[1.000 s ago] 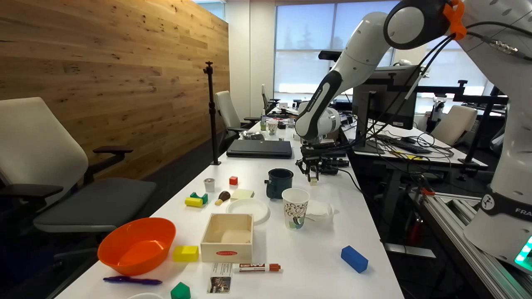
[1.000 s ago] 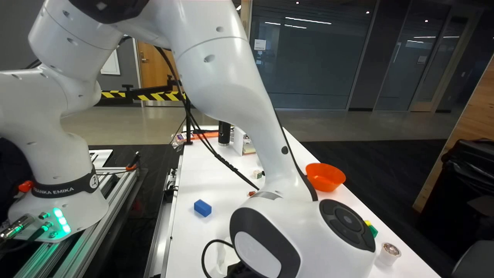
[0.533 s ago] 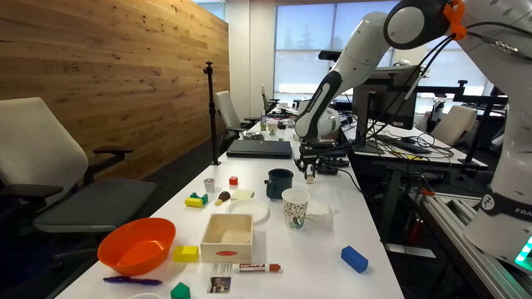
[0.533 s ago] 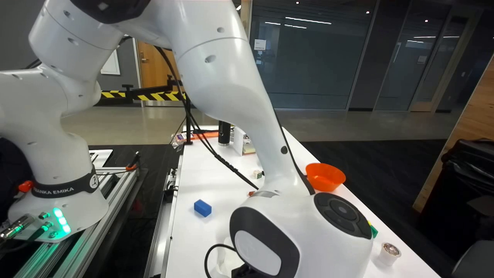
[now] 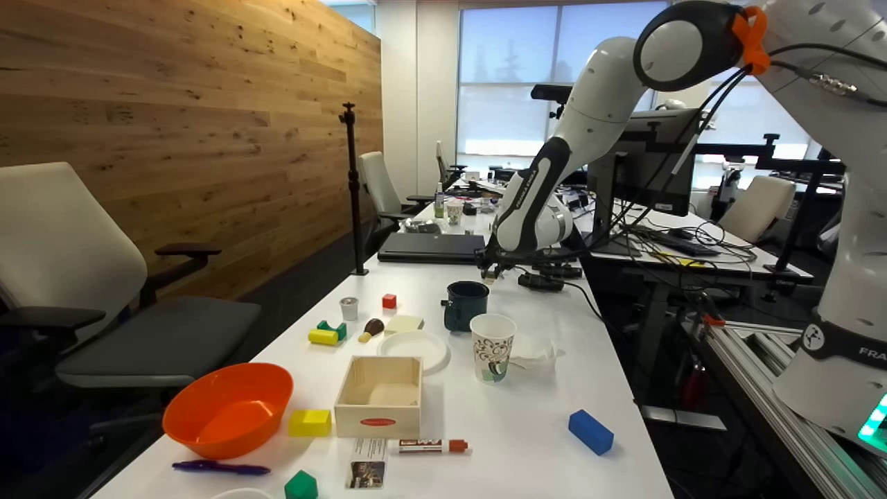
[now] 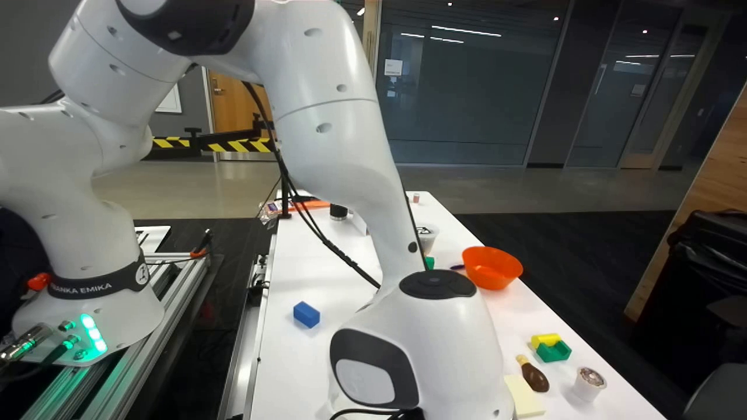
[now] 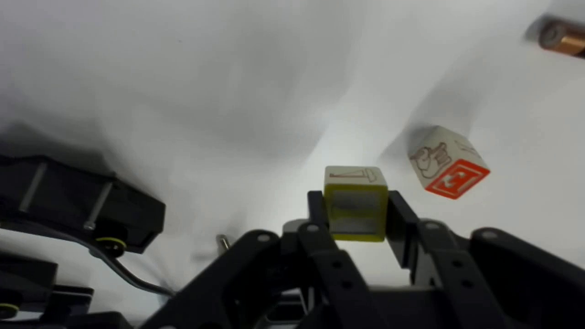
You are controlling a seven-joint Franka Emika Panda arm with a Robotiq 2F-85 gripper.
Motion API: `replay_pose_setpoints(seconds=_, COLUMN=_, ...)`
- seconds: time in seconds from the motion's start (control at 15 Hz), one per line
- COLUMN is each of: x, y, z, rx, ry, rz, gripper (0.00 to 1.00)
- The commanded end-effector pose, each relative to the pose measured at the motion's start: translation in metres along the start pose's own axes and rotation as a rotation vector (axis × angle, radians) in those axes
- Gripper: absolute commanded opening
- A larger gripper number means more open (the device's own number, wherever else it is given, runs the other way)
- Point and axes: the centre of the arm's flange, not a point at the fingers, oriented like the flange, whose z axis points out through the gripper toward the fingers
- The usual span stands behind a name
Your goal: Move the block to the right.
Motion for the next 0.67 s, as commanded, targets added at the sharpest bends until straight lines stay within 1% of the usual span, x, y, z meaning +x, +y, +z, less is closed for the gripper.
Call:
replay_pose_setpoints(seconds=0.0, x=-0.017, y=0.011, z=0.014, rx=0.108, ry=0.162, rz=-0.028, gripper=0.1)
replay_pose_setpoints(seconds=0.2, x=-0.027, y=0.015, z=0.022, rx=0.167, ry=0.25, rz=-0.054, gripper=0.1)
replay_pose_setpoints(seconds=0.33, x=-0.034, y=0.02, z=0.027, rx=0.172, ry=0.268, rz=-0.064, gripper=0.1)
replay_pose_setpoints(seconds=0.4, x=-0.036, y=0.022, z=0.028, rx=0.168, ry=0.269, rz=-0.066, gripper=0.1)
replay_pose_setpoints(seconds=0.6, x=-0.039, y=0.027, z=0.03, rx=0.138, ry=0.23, rz=-0.067, gripper=0.1)
